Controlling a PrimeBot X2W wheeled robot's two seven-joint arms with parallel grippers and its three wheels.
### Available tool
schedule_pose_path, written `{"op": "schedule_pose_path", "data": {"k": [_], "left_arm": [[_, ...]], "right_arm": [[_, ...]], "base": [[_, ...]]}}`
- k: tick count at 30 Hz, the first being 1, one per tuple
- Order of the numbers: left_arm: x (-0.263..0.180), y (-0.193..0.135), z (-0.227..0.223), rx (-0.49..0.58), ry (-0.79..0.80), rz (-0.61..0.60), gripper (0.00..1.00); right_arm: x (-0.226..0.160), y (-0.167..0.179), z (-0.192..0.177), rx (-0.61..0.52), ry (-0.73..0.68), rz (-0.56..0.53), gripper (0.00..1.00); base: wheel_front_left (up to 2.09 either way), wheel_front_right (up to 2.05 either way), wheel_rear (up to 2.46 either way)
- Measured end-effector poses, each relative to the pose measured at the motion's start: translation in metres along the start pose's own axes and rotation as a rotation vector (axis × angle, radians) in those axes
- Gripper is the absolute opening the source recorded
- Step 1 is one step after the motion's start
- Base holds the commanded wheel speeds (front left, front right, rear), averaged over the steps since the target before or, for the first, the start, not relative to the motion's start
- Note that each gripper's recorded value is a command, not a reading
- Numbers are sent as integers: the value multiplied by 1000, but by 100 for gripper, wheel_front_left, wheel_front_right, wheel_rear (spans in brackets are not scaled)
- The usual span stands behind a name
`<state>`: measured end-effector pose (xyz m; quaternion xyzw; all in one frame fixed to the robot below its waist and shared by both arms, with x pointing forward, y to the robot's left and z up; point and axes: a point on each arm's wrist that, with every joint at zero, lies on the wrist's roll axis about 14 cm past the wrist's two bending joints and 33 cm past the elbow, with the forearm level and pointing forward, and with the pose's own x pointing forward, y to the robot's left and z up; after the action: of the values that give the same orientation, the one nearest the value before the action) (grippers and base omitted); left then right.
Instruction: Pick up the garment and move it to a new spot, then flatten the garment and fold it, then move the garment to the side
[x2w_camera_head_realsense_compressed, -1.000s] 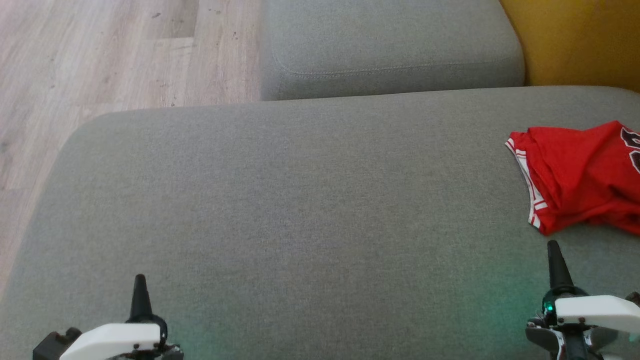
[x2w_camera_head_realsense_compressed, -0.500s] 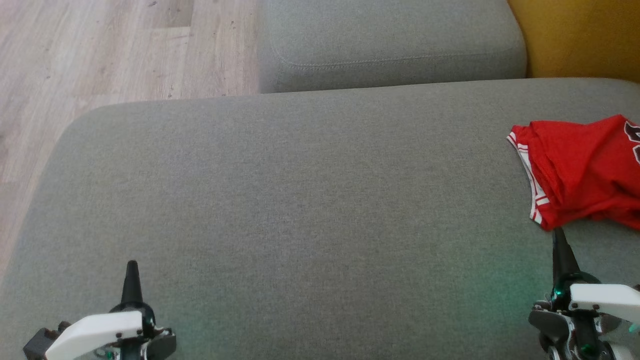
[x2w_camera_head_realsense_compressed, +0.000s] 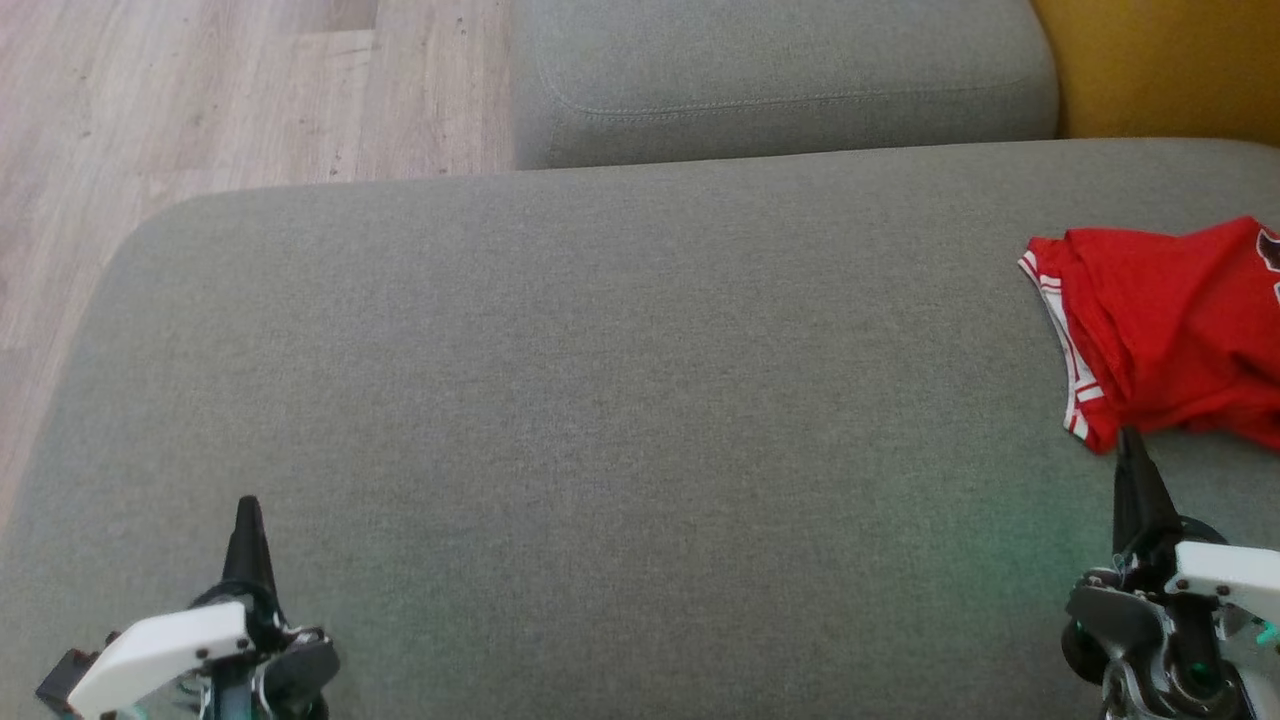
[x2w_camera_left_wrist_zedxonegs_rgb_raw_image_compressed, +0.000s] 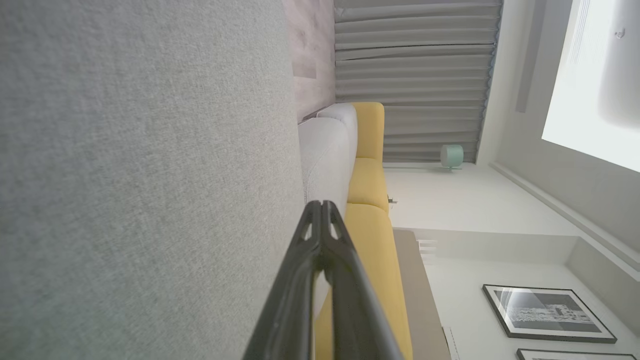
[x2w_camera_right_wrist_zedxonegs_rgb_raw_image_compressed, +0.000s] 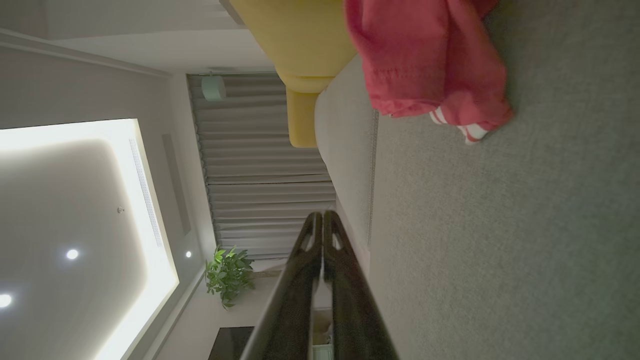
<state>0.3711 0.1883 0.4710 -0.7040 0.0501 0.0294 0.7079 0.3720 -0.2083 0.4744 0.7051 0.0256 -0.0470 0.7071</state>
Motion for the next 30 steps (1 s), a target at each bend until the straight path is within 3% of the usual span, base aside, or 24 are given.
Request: {"op": "schedule_pose_path", "data": {"k": [30], "left_arm": [[3, -6, 0, -4, 3, -16, 0]], "right_arm": [[0, 0, 0, 6, -1, 1, 0]], "base": [[0, 0, 0]]}}
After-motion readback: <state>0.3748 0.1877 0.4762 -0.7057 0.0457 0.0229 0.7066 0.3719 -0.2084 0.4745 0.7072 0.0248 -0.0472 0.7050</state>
